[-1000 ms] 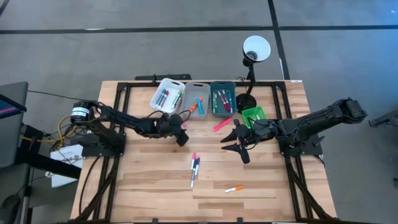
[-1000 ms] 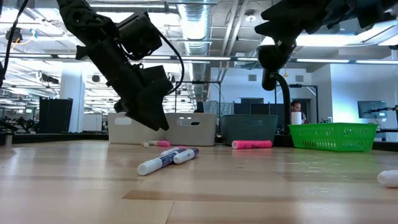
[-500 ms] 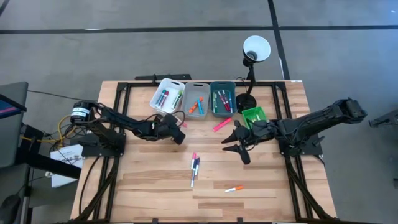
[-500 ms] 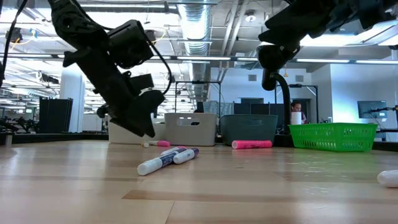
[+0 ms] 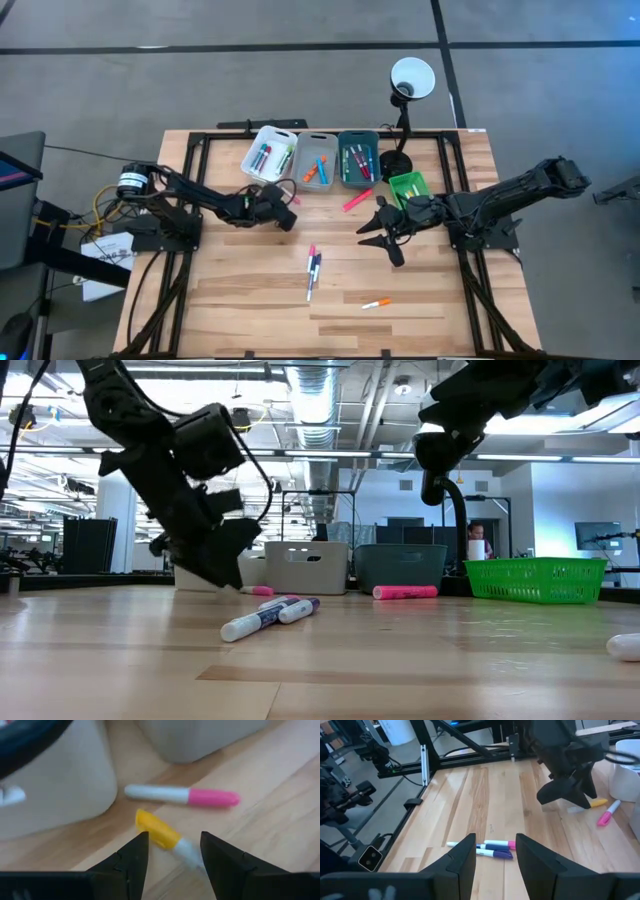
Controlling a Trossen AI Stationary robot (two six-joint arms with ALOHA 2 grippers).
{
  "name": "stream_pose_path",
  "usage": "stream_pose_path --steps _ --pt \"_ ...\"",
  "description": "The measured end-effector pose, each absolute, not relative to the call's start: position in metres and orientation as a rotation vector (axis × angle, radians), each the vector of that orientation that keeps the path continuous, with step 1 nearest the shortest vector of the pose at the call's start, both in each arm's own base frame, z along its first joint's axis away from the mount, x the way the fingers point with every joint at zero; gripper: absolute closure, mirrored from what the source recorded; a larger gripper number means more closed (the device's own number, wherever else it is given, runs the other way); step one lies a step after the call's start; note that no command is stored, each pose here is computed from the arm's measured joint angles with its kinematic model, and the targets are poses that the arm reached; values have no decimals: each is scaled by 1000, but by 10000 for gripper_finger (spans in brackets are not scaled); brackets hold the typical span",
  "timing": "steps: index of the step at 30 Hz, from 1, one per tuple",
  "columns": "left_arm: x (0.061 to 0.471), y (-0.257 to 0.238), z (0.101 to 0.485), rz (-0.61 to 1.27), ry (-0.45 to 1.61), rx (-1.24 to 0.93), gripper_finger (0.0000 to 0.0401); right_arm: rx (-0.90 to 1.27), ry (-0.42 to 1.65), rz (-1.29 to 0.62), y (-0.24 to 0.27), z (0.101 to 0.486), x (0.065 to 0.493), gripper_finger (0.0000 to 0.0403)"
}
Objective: Pick & Place Markers
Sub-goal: Put the yellow highlighter pen into the green bin
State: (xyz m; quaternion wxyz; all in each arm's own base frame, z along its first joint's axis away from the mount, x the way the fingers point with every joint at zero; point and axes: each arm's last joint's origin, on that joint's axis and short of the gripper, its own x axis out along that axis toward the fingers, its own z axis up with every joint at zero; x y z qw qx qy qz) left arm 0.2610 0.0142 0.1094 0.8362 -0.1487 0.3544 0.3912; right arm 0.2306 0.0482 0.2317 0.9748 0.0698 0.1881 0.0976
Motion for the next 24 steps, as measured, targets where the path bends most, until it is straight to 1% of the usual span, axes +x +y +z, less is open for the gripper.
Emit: stream_pose_path --steps 7,12,16,20,24 --pt "256 14 97 871 758 -346 226 141 379 197 48 232 231 274" --pt "254 12 95 863 768 -334 243 141 379 198 48 232 231 274" --pt "254 12 94 853 779 -338 273 141 379 198 48 232 231 274" --pt "255 10 94 836 778 -343 317 140 380 198 48 232 231 274" --pt "259 5 96 807 730 -349 357 138 397 193 48 230 230 274"
